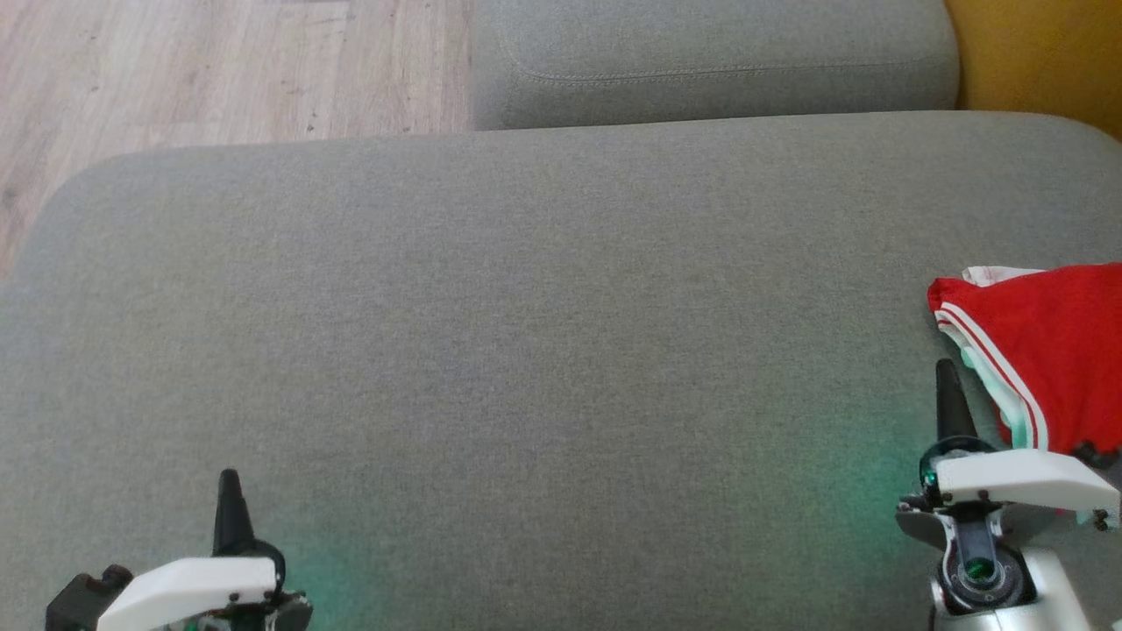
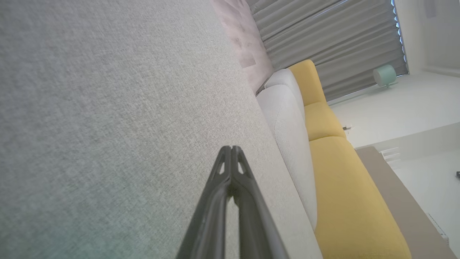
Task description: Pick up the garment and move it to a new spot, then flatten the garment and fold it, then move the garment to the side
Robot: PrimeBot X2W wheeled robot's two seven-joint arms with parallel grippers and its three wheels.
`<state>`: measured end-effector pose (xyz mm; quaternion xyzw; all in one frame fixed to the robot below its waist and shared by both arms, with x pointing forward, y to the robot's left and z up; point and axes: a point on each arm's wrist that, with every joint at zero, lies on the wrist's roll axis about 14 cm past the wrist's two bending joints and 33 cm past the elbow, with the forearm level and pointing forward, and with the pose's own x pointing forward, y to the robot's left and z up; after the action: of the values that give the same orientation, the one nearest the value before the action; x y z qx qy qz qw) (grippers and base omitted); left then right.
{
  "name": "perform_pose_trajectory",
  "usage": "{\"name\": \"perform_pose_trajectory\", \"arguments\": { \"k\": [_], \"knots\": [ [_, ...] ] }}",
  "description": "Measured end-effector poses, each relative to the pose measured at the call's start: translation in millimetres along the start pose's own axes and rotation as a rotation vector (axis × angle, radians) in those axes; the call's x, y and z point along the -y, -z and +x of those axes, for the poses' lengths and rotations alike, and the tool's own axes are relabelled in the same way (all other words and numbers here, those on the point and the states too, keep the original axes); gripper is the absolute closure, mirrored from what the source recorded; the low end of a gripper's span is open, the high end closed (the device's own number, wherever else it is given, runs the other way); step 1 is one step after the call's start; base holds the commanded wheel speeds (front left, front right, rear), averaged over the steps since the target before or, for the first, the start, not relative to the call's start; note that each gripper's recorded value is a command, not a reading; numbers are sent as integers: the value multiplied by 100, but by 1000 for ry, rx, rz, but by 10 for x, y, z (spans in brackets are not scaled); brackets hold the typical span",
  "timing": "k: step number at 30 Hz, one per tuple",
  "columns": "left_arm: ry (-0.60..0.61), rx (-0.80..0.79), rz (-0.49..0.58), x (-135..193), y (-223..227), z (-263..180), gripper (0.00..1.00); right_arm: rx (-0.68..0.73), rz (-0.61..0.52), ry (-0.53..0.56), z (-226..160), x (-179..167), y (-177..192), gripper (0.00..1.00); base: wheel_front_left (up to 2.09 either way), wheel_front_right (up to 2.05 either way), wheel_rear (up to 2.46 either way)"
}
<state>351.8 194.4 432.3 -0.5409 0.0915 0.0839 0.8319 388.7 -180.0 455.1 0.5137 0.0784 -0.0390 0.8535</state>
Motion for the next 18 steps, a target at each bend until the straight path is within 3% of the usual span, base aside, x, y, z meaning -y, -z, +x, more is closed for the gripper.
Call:
{"name": "perform_pose_trajectory", "arguments": {
  "k": [18],
  "knots": [
    [63, -8, -175, 194, -59, 62, 100, 24, 207, -17, -58, -18, -131, 100, 0, 0, 0]
  ]
}}
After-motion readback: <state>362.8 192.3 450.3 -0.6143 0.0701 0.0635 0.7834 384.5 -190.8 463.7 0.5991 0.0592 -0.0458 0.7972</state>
